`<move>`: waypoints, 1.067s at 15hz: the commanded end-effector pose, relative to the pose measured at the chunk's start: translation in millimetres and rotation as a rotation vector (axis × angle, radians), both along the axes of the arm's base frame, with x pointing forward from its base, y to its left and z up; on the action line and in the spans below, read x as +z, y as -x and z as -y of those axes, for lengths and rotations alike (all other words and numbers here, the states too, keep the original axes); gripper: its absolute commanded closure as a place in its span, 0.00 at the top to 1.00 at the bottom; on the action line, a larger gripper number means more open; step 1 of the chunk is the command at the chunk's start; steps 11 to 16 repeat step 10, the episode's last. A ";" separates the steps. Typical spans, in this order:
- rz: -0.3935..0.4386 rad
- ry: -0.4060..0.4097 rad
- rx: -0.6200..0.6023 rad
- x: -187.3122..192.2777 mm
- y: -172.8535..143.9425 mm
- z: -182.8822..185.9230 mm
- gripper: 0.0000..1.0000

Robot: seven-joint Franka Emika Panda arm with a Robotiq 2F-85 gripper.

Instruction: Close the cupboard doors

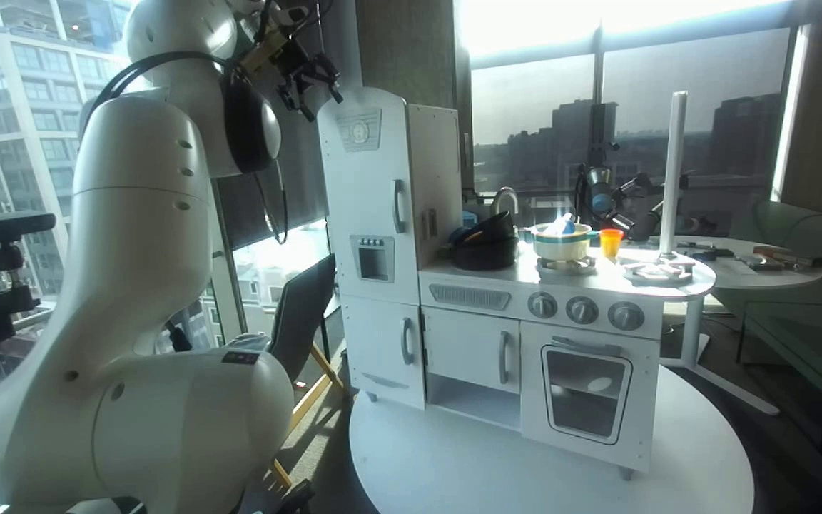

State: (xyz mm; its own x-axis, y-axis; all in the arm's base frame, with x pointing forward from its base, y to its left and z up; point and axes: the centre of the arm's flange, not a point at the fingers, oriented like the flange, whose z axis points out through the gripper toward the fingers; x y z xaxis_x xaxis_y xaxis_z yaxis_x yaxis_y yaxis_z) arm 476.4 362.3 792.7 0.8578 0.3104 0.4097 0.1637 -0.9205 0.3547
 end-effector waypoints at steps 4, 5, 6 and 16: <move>0.216 -0.084 0.064 15.2 6.7 -2.4 1.00; 0.224 -0.106 0.069 15.8 9.6 -4.0 1.00; 0.233 -0.118 0.065 16.9 11.0 -5.9 1.00; 0.123 -0.203 0.114 26.7 17.5 -11.1 1.00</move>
